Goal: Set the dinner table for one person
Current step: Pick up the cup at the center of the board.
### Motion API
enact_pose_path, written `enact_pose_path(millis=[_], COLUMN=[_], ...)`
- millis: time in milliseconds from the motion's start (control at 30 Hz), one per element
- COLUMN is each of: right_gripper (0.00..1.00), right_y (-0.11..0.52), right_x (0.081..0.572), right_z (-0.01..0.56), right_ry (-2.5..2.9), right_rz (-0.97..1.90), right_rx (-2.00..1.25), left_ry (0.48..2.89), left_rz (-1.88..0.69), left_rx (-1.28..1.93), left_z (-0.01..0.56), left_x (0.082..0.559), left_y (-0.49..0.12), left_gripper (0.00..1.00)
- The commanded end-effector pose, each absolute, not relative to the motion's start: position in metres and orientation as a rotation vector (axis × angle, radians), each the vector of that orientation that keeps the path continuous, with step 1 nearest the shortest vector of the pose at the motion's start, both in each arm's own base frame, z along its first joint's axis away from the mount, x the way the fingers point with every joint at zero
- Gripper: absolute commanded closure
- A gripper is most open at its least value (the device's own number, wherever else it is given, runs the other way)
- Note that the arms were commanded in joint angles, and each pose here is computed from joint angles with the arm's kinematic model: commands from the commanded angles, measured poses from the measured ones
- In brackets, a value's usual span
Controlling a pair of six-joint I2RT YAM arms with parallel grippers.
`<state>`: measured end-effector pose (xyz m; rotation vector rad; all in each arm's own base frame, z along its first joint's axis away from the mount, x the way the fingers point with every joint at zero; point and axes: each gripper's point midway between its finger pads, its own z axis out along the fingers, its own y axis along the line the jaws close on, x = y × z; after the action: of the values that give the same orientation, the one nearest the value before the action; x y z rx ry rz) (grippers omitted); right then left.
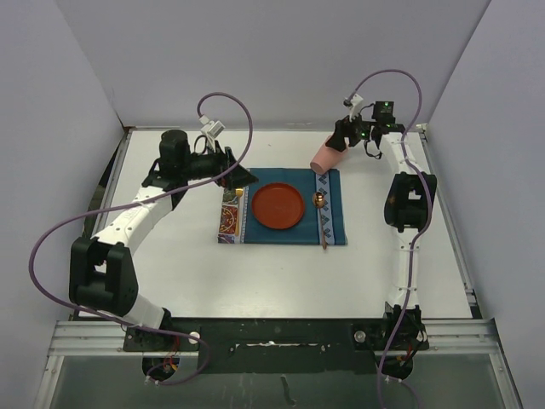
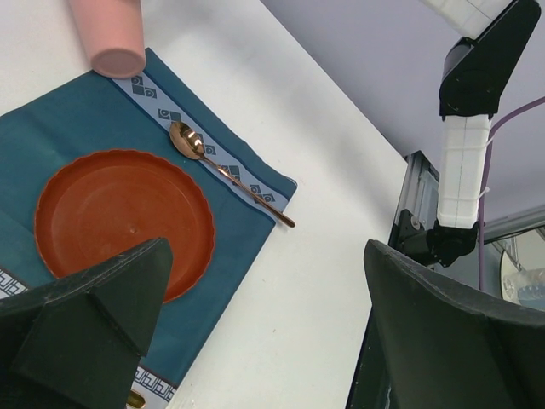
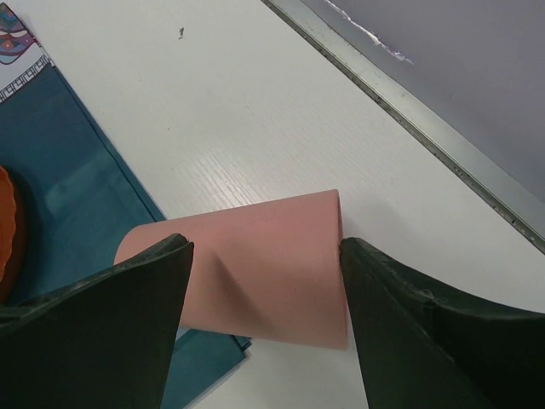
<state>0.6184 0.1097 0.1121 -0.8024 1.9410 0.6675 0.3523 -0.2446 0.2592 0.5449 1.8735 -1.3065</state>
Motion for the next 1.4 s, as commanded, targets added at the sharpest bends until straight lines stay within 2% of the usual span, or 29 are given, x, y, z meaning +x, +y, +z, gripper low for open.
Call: enact_pose_path(millis=[0,200,367,467,533,600,667,700,933,1000,1133,1200,1267,1367], right_gripper=[0.3,0.36,0.3,0.36,0.47,0.69,0.96,1.0,1.0,1.0,1.0,1.0,1.0,1.0], right_y=[0.113,0.117,0.118,0.118,0.118,0.117,0.115,0.114,0.113,0.112,0.114,0.115,0.107,0.108], right_x=[0.625,0.616,0.619,0.62,0.62,0.621,0.622,0.623,0.615,0.613,0.604,0.6,0.594,0.575], right_z=[0.132,0.117,0.114,0.113,0.111,0.111,0.111,0.112,0.145,0.155,0.169,0.185,0.199,0.212], right_ry=[1.862,1.868,1.861,1.858,1.862,1.864,1.869,1.872,1.853,1.86,1.81,1.764,1.756,1.783], right_rz=[0.698,0.756,0.763,0.765,0.763,0.755,0.736,0.725,0.642,0.503,0.029,-0.154,-0.262,-0.259], right_rx=[-0.799,-0.8,-0.798,-0.802,-0.801,-0.801,-0.798,-0.795,-0.844,-0.903,-1.17,-1.204,-1.201,-1.205], left_ry=[1.806,1.813,1.821,1.821,1.824,1.832,1.834,1.832,1.786,1.777,1.744,1.732,1.717,1.694], left_rz=[-1.313,-1.337,-1.349,-1.347,-1.346,-1.348,-1.353,-1.358,-1.388,-1.39,-1.385,-1.386,-1.39,-1.398], left_rx=[0.566,0.568,0.569,0.571,0.57,0.566,0.563,0.562,0.571,0.574,0.588,0.588,0.591,0.587], left_z=[0.273,0.273,0.274,0.275,0.274,0.271,0.269,0.269,0.279,0.283,0.293,0.295,0.297,0.3], left_x=[0.365,0.368,0.371,0.371,0.371,0.37,0.371,0.371,0.372,0.37,0.362,0.357,0.353,0.348], left_y=[-0.248,-0.251,-0.252,-0.252,-0.252,-0.252,-0.252,-0.252,-0.256,-0.256,-0.254,-0.252,-0.252,-0.251], left_gripper=[0.02,0.02,0.02,0.02,0.02,0.02,0.02,0.02,0.02,0.02,0.02,0.02,0.02,0.02])
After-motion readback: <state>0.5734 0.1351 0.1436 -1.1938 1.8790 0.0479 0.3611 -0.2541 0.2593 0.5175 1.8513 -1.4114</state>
